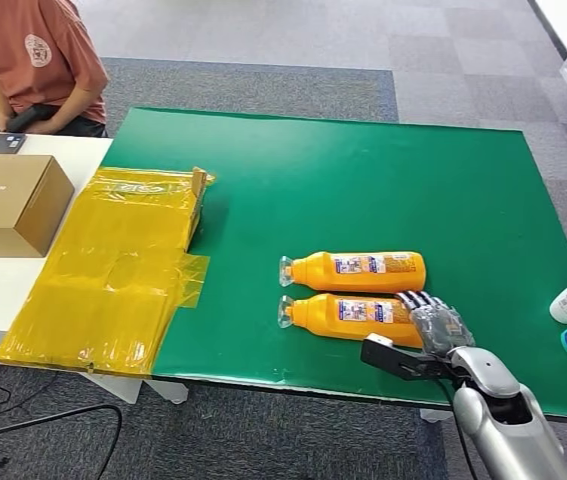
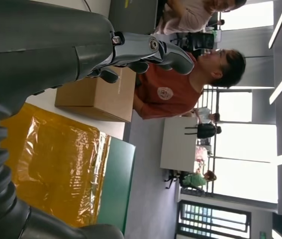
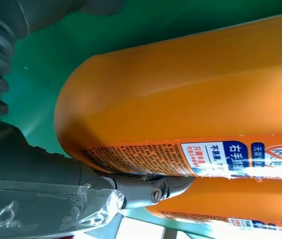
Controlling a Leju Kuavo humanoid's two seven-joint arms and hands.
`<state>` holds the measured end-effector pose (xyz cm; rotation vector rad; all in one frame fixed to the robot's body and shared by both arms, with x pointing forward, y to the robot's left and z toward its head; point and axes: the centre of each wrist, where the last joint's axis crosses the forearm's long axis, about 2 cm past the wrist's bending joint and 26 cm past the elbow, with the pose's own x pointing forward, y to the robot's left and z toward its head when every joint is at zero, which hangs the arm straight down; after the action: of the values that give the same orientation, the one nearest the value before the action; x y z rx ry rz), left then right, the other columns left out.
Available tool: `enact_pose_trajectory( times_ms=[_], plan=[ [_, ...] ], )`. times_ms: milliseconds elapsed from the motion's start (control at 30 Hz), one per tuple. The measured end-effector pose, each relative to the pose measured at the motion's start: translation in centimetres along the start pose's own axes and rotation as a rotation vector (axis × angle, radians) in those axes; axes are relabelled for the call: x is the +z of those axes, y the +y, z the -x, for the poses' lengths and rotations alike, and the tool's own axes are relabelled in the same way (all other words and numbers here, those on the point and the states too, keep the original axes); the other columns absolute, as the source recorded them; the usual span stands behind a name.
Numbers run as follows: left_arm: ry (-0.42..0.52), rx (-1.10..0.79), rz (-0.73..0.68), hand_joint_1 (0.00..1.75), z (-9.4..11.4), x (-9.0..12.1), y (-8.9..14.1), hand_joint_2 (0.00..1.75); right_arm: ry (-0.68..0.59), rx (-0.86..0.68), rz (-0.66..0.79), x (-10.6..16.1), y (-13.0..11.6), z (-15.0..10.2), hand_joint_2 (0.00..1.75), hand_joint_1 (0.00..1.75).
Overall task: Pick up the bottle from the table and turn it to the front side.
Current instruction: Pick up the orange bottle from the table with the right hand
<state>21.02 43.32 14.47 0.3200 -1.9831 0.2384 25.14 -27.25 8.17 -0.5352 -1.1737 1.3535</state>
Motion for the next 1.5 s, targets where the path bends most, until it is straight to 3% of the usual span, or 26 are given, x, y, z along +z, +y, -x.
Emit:
enact_pose_trajectory(
  times_ms=[433,467,567,600,1500],
  plan=[
    [-0.007,0.002,0.022,0.00,-0.3,-0.3,-0.8,1.75,0.037,0.020,0.010,-1.1,0.1,0.0,1.75,0.00],
    [-0.006,0.003,0.024,0.00,-0.3,-0.3,-0.9,1.75,0.037,0.020,0.009,-1.3,0.1,0.0,1.75,0.27],
    [-0.003,0.005,0.028,0.00,-0.3,-0.3,-1.1,1.75,0.037,0.015,0.004,-1.6,0.2,0.1,1.75,1.58],
    [-0.002,0.006,0.029,0.00,-0.3,-0.2,-1.1,1.75,0.037,0.015,0.002,-1.6,0.3,0.0,1.75,1.75],
    [0.016,-0.014,0.037,0.00,-0.4,0.4,-0.7,1.75,0.006,-0.077,0.017,-1.6,-0.1,0.8,1.75,1.75]
  ],
)
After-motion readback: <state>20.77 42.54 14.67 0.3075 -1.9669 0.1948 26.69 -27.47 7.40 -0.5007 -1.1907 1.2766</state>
